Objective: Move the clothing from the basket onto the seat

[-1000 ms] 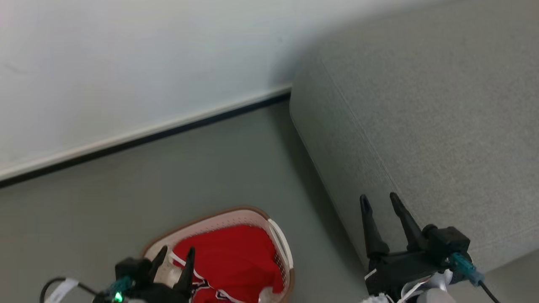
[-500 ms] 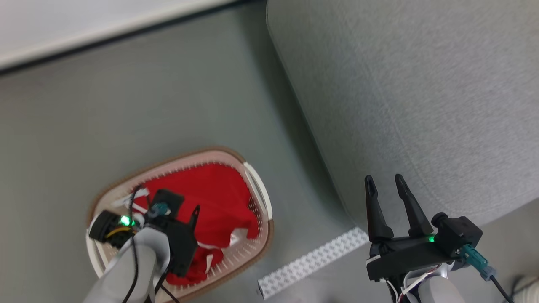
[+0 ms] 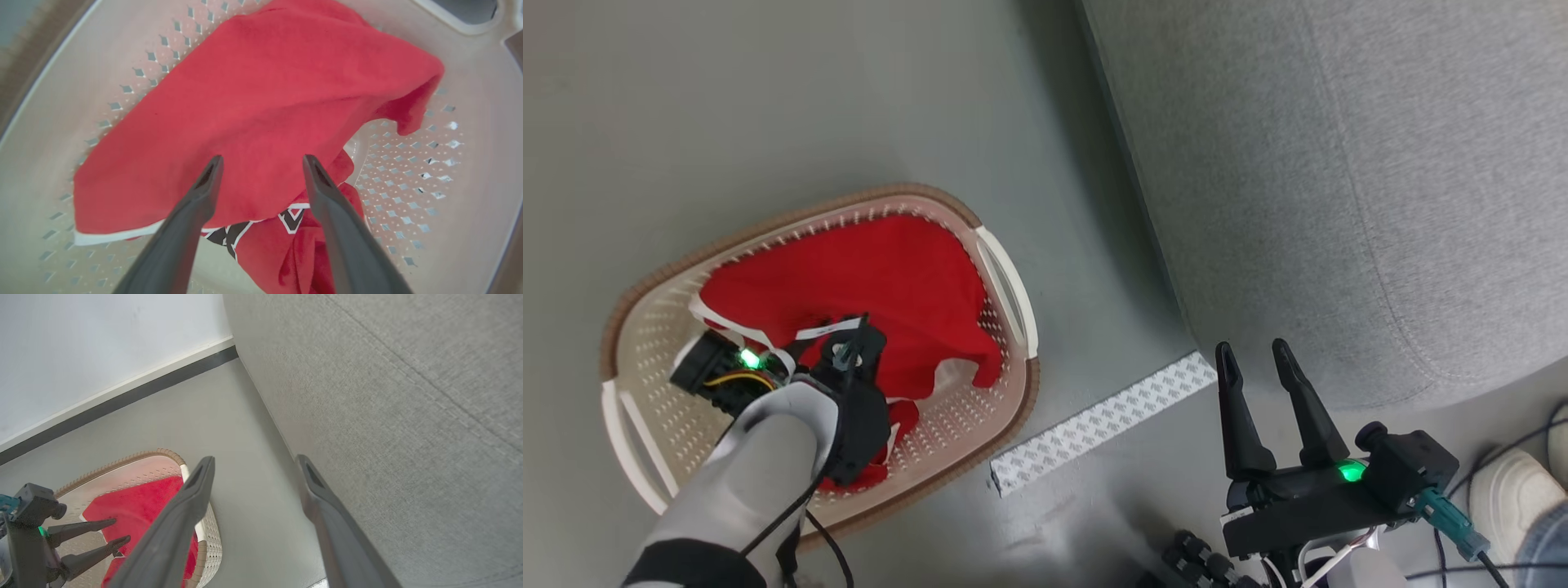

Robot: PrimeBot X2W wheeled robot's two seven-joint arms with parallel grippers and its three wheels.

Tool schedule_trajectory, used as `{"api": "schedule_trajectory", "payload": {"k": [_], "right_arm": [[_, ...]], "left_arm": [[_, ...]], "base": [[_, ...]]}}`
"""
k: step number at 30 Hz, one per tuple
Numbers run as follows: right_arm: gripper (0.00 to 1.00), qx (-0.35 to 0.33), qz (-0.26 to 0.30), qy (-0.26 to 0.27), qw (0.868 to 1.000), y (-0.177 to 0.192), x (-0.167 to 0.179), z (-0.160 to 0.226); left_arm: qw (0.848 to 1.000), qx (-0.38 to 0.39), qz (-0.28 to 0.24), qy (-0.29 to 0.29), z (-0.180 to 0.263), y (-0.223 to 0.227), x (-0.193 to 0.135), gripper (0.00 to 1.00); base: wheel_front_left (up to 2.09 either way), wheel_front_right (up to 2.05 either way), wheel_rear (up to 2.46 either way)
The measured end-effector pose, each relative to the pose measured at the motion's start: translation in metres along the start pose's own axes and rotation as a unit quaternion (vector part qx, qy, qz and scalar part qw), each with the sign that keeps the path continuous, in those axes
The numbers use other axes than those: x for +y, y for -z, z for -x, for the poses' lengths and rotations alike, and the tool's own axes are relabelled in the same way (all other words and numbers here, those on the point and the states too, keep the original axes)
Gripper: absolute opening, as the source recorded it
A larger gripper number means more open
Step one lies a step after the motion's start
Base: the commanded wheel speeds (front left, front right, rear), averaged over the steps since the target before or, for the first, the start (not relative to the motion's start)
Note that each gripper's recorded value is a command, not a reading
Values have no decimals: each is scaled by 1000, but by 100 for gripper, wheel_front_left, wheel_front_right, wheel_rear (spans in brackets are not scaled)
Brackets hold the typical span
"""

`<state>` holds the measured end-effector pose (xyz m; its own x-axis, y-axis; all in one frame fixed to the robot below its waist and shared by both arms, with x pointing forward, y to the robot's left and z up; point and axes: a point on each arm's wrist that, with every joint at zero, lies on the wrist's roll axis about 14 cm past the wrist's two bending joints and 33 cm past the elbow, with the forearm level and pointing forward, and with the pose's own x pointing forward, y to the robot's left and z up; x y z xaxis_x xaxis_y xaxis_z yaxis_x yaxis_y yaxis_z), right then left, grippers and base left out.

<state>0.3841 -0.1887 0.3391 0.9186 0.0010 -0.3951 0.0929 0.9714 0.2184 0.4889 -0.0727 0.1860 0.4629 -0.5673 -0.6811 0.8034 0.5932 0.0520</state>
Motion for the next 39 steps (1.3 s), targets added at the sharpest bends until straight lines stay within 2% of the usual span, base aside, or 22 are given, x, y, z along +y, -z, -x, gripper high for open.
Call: {"api": "schedule_trajectory", "payload": {"k": [9,13,22,27,34,35,37,38,39], "right_arm": [[100,30,-5,12,999,20,-6,-3],[100,34,-10,10,999,23,-4,-2],[100,33,-13,11,999,22,-4,1],[100,45,-15,18,999,28,-5,8],[100,57,-19,29,998,36,-8,14],[100,58,-19,30,998,37,-8,14],[100,61,-20,30,997,39,-8,15],[100,61,-20,29,998,39,-8,14],[100,60,-20,29,998,39,-8,14]], "left_arm": [[998,-45,-30,-12,-28,-14,8,100],[997,-45,-55,25,-30,-15,-7,100],[993,-29,-92,68,-34,-12,-29,100],[992,-23,-92,80,-39,-10,-39,100],[992,-21,-63,108,-41,-5,-55,100],[992,-24,-62,108,-41,-5,-55,82],[992,-30,-56,109,-41,-7,-57,35],[992,-36,-50,109,-41,-10,-57,0],[992,-41,-41,108,-41,-13,-58,0]], "base": [[0,0,0],[0,0,0],[0,0,0],[0,0,0],[0,0,0],[0,0,0],[0,0,0],[0,0,0],[0,0,0]]}}
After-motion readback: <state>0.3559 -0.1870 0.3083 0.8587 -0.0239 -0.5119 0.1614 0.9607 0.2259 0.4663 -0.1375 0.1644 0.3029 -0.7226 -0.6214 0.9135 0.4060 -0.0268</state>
